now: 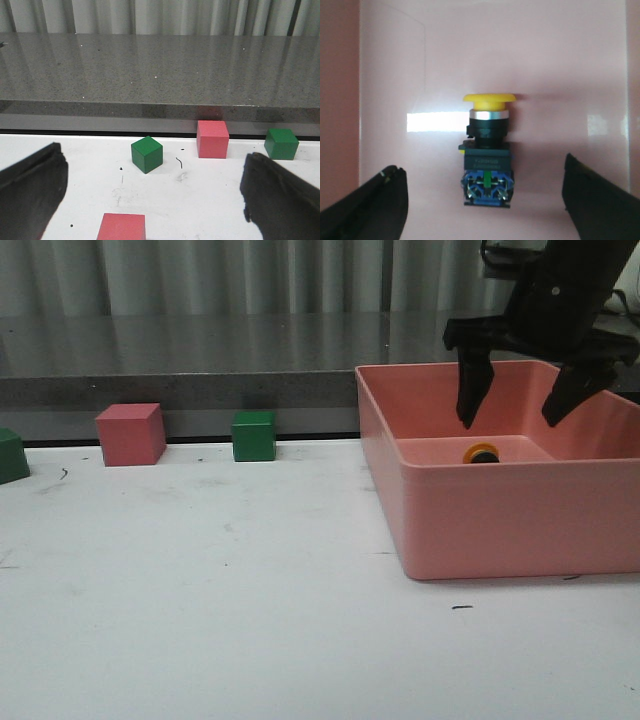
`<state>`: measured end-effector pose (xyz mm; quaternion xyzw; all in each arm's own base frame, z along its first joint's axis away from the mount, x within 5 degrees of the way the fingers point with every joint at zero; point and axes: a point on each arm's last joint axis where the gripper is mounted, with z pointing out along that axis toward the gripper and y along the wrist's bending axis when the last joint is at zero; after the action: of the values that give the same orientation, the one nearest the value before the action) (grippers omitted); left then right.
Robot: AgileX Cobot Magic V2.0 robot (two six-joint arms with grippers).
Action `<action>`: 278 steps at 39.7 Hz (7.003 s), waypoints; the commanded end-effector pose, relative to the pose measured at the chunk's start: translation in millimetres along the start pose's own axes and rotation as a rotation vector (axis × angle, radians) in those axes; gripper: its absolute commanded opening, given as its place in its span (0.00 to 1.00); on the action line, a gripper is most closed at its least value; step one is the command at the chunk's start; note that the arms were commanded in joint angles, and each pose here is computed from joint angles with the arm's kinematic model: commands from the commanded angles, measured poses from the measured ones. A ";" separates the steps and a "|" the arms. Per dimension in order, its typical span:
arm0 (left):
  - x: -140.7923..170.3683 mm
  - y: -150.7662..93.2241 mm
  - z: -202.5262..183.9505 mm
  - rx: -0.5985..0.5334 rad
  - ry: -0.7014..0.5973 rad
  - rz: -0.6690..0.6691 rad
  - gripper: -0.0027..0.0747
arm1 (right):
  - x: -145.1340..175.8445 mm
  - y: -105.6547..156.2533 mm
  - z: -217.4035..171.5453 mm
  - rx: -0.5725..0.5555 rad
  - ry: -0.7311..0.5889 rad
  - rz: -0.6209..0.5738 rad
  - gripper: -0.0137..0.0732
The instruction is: Place and stand button with both arms
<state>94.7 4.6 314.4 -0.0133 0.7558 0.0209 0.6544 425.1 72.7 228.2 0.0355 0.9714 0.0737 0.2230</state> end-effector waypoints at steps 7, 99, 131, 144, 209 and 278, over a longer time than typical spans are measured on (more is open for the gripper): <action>-17.1 -1.1 -0.7 0.014 -0.104 -0.016 0.90 | -15.4 -0.4 17.4 0.004 -0.034 -0.003 0.90; -17.1 -1.1 -0.7 0.014 -0.104 -0.016 0.90 | 85.0 286.1 -8.9 -0.282 0.111 -0.278 0.51; -17.1 -1.1 -0.7 0.014 -0.104 -0.016 0.90 | 88.9 288.0 13.7 -0.247 0.151 -0.279 0.77; -17.1 -1.1 -0.7 0.014 -0.104 -0.016 0.90 | 70.1 293.5 -32.1 -0.272 0.125 -0.329 0.44; -17.1 -1.1 -0.7 0.014 -0.104 -0.016 0.90 | 90.7 -41.3 -183.2 0.036 -0.131 -0.013 0.08; -24.9 -42.0 64.7 0.238 0.203 -0.007 0.90 | 294.1 -70.1 -235.1 -0.066 -1.113 -0.088 0.08</action>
<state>149.0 -21.2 315.0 0.0419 0.8269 -0.0459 0.5589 55.7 3.9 283.9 0.0264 0.7414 0.0669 0.6671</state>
